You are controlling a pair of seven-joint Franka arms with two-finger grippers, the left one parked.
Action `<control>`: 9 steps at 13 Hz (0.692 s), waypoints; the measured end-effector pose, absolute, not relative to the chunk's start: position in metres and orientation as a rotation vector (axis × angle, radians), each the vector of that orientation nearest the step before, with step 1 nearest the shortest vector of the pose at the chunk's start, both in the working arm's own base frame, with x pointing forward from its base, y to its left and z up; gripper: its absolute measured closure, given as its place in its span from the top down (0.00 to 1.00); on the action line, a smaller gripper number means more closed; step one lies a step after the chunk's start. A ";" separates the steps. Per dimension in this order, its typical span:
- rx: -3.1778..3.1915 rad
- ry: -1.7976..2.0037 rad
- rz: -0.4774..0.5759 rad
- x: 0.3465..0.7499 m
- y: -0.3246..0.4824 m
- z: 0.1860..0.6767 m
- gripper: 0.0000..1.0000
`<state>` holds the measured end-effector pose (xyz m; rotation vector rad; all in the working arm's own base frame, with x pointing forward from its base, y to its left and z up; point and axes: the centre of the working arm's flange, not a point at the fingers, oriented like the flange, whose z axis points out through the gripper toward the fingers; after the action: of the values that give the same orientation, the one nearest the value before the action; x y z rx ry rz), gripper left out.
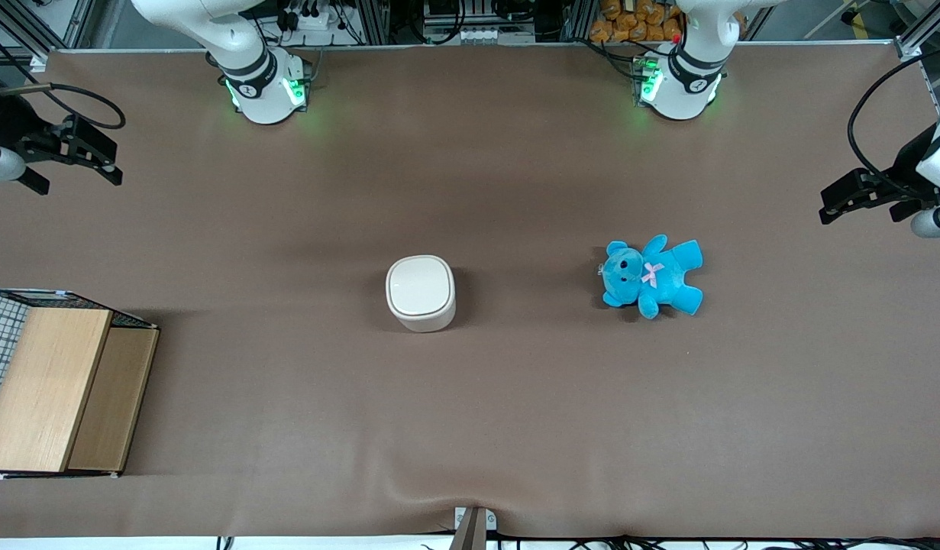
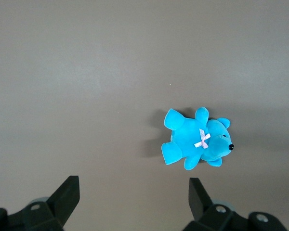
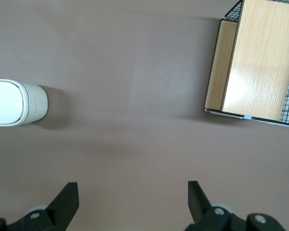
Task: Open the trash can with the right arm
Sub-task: 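Move the right gripper down to the white trash can's lid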
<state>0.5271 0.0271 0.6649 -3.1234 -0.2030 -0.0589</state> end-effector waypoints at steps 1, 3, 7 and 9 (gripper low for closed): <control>-3.124 -0.197 -0.057 0.527 0.025 0.665 1.00; -3.124 -0.180 -0.057 0.527 0.020 0.665 1.00; -3.092 -0.198 -0.048 0.528 0.029 0.662 1.00; -3.091 -0.204 -0.058 0.531 0.069 0.657 1.00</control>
<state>0.5307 0.0688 0.6575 -3.0913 -0.2038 -0.0577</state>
